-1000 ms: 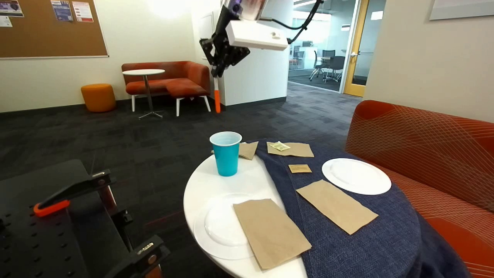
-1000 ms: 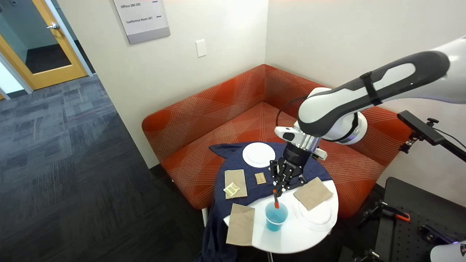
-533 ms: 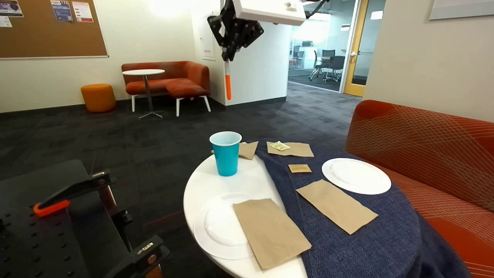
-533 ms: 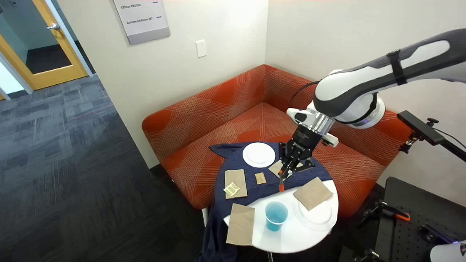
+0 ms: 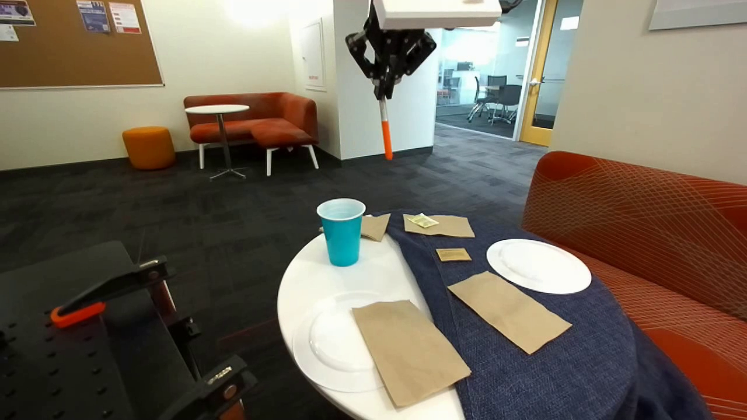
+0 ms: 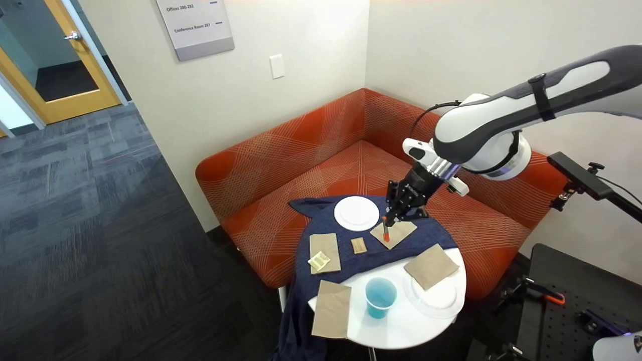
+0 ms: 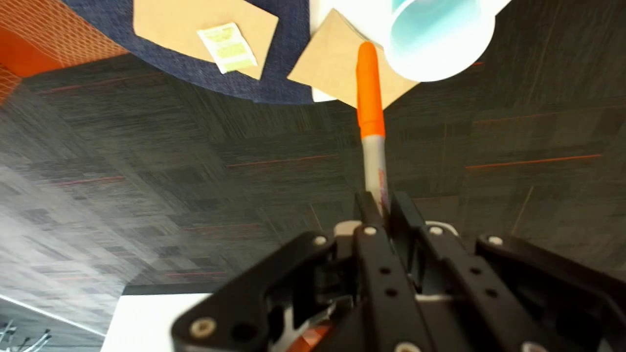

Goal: Pick up the pen from the light blue cup and put it on the table.

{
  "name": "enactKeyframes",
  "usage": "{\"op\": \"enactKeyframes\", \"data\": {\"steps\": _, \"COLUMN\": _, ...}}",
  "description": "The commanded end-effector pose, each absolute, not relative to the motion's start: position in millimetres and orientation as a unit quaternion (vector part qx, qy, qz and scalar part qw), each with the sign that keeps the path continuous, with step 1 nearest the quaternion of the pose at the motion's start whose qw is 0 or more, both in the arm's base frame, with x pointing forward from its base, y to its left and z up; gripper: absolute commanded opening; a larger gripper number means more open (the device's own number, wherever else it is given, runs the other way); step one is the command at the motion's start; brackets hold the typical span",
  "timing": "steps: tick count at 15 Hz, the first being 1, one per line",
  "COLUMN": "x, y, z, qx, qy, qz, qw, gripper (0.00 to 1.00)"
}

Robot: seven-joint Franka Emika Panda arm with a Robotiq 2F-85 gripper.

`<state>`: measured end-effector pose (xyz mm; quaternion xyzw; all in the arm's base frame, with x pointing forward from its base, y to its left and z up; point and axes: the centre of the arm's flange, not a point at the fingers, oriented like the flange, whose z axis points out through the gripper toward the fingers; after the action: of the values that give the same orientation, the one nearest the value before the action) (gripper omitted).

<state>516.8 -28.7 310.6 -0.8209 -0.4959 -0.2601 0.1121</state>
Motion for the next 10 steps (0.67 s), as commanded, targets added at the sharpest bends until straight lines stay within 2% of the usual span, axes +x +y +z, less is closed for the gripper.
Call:
{"op": "enactKeyframes", "data": {"steps": 1, "x": 519, "y": -28, "z": 299, "qx": -0.844, "qy": -0.473, "qz": -0.245, "qw": 0.067, "gripper": 0.03}}
{"op": "enactKeyframes", "data": {"steps": 10, "x": 525, "y": -53, "z": 259, "qx": -0.872, "qy": -0.462, "qz": -0.158, "qw": -0.013, "gripper": 0.03}}
